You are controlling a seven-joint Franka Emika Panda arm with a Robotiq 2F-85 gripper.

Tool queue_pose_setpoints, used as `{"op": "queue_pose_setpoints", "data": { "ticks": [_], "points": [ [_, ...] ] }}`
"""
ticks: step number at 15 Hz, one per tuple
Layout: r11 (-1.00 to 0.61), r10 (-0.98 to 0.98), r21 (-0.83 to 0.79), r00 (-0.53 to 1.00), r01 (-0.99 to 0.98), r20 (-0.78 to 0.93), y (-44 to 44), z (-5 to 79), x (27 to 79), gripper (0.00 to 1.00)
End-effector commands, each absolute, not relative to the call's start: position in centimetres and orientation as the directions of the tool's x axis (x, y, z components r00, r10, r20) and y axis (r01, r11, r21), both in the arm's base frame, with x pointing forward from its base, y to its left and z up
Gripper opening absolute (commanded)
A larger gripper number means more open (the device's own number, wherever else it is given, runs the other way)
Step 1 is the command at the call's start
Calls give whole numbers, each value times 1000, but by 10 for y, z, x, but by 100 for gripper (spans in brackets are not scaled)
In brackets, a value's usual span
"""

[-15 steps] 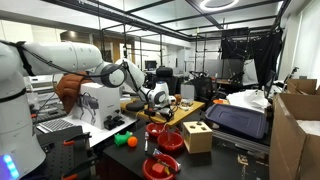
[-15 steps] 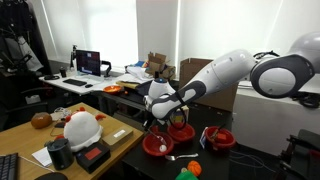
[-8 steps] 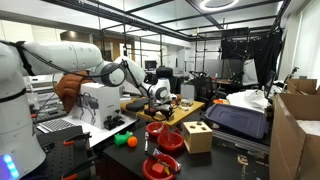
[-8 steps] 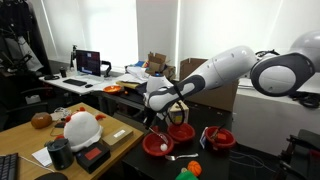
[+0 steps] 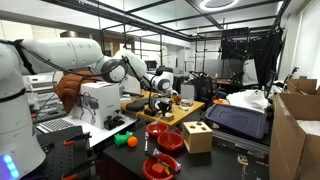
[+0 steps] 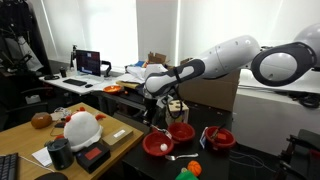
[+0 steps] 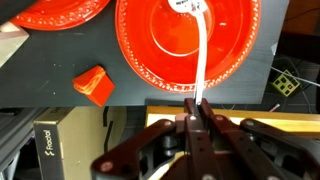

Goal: Remove the fork from the orange plate and put it on the table

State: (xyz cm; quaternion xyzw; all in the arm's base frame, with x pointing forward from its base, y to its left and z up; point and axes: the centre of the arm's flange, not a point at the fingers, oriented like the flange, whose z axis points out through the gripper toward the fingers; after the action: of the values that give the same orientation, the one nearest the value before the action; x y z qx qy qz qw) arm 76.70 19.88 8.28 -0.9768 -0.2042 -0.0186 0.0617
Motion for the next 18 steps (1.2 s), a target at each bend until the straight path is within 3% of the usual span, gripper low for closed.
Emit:
{"op": "queue_pose_setpoints", "data": {
  "ticks": [1,11,18],
  "points": [
    [-878,461,-143,888,456,3,187,100,763,2],
    [-831,550,-183,826,525,-124,146,53,708,2],
    [-834,532,-232,842,501,-90,132,88,677,2]
  ]
}}
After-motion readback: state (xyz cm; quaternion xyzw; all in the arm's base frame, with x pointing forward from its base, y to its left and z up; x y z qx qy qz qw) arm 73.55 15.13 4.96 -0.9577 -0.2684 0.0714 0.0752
